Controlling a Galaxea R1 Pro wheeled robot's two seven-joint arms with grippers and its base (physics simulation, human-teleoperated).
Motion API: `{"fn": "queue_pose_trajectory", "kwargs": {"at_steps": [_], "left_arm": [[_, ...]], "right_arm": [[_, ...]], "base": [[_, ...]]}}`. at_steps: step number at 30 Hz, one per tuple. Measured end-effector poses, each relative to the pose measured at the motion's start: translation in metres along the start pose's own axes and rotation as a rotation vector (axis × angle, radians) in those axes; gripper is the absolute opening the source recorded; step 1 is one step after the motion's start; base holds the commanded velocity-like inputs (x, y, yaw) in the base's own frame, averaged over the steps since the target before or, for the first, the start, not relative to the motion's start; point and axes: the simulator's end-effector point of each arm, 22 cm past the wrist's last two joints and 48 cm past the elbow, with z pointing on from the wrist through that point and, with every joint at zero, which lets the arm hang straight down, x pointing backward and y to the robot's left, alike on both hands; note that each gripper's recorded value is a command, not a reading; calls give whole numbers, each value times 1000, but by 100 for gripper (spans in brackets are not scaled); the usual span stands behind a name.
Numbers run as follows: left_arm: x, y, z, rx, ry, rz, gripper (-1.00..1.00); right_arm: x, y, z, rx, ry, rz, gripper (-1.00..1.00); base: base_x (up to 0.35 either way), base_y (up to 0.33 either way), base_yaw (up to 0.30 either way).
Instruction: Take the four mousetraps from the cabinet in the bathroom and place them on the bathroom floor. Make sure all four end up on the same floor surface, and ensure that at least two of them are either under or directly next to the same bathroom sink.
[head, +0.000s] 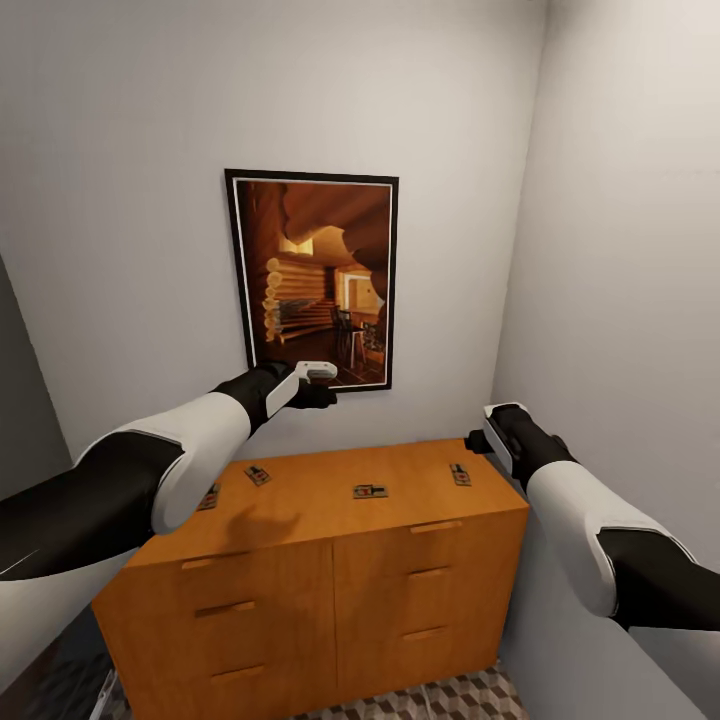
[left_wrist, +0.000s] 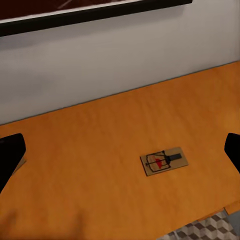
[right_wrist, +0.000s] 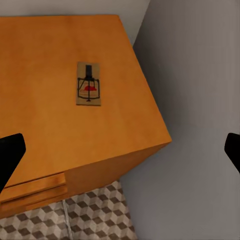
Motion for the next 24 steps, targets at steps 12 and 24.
{"fn": "queue_pose_trajectory", "kwargs": {"at_steps": [12, 24], "left_arm": [[0, 0, 0, 1, 1, -1, 100], [2, 0, 0, 2, 4, -1, 100]], "right_arm": [[1, 3, 0, -4, 4, -4, 100], [6, 0, 0, -3, 21, -2, 100]], "base": [[0, 0, -2], [105, 0, 0]]}}
